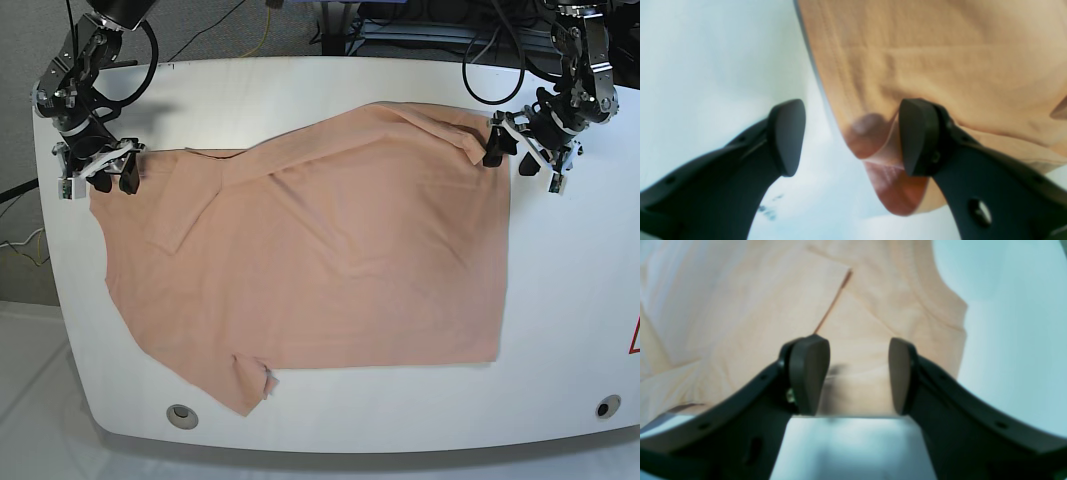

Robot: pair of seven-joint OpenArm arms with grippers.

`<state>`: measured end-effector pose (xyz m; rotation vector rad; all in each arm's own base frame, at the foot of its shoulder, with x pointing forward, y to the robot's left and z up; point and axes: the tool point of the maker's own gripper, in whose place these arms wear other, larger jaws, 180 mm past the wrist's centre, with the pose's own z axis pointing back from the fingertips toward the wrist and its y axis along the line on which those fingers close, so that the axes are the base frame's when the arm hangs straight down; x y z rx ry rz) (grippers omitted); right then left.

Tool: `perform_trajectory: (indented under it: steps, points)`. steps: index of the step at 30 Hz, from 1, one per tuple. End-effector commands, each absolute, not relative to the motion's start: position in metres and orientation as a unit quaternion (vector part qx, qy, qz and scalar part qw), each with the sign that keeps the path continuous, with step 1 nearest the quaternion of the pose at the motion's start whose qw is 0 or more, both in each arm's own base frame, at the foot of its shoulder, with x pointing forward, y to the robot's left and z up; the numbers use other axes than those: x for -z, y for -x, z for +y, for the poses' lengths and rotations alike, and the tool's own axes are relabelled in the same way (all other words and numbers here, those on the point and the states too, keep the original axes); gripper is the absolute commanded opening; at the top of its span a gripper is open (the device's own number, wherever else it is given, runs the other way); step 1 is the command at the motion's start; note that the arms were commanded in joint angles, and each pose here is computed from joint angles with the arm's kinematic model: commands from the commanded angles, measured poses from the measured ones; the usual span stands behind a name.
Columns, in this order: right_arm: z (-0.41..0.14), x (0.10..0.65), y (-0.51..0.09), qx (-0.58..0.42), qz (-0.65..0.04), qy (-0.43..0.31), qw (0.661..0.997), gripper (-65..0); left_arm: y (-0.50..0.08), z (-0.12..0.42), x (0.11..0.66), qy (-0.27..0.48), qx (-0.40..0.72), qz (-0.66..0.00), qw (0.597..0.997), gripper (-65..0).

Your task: Fold the T-shirt properly

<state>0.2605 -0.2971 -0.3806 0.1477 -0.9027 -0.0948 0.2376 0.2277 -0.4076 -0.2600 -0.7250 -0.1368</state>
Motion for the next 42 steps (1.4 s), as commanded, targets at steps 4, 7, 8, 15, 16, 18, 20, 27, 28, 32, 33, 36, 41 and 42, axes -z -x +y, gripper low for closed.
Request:
perform_trajectory:
  steps: [4,7,8,15,16,18,20,27,28,32,33,36,41,42]
  points:
    - [-0.302,0.368,-0.269,0.042,-0.455,-0.068,0.887,-34.4,-0.244,0.226,0.4,0.132,0.072,-0.366,0.918,-23.7]
    - [-0.302,0.369,-0.268,0.043,-0.452,-0.069,0.888,-34.4,-0.243,0.225,0.401,0.133,0.072,-0.364,0.919,-23.7]
    - [-0.302,0.369,-0.268,0.042,-0.452,-0.069,0.888,-34.5,-0.243,0.224,0.402,0.134,0.072,-0.364,0.919,-23.7]
    - [-0.303,0.367,-0.27,0.039,-0.456,-0.066,0.887,-36.1,-0.235,0.219,0.413,0.144,0.061,-0.349,0.924,-23.6]
    - [-0.303,0.367,-0.27,0.039,-0.456,-0.066,0.887,-36.5,-0.235,0.218,0.413,0.144,0.062,-0.349,0.924,-23.9]
    - [-0.303,0.368,-0.27,0.039,-0.455,-0.065,0.887,-37.3,-0.234,0.217,0.414,0.145,0.063,-0.347,0.924,-24.9]
    - [-0.303,0.369,-0.268,0.04,-0.452,-0.066,0.889,-37.4,-0.231,0.217,0.42,0.145,0.06,-0.34,0.927,-30.8]
    - [-0.302,0.372,-0.267,0.041,-0.447,-0.065,0.891,-35.8,-0.228,0.217,0.431,0.145,0.052,-0.329,0.932,-64.0]
    - [-0.303,0.372,-0.266,0.041,-0.448,-0.064,0.891,-35.7,-0.227,0.217,0.431,0.147,0.05,-0.329,0.932,-65.0]
    - [-0.303,0.37,-0.265,0.041,-0.45,-0.063,0.89,-35.6,-0.226,0.22,0.427,0.147,0.034,-0.342,0.927,-65.0]
    - [-0.304,0.37,-0.265,0.041,-0.45,-0.062,0.89,-35.6,-0.226,0.22,0.425,0.147,0.033,-0.344,0.927,-64.8]
    - [-0.304,0.369,-0.265,0.042,-0.452,-0.062,0.889,-35.8,-0.227,0.218,0.417,0.15,0.034,-0.356,0.922,-60.7]
    - [-0.303,0.371,-0.264,0.043,-0.448,-0.064,0.89,-36.4,-0.228,0.221,0.385,0.146,0.036,-0.395,0.906,-54.8]
    - [-0.303,0.372,-0.264,0.044,-0.449,-0.064,0.89,-36.6,-0.229,0.222,0.38,0.145,0.035,-0.401,0.904,-55.8]
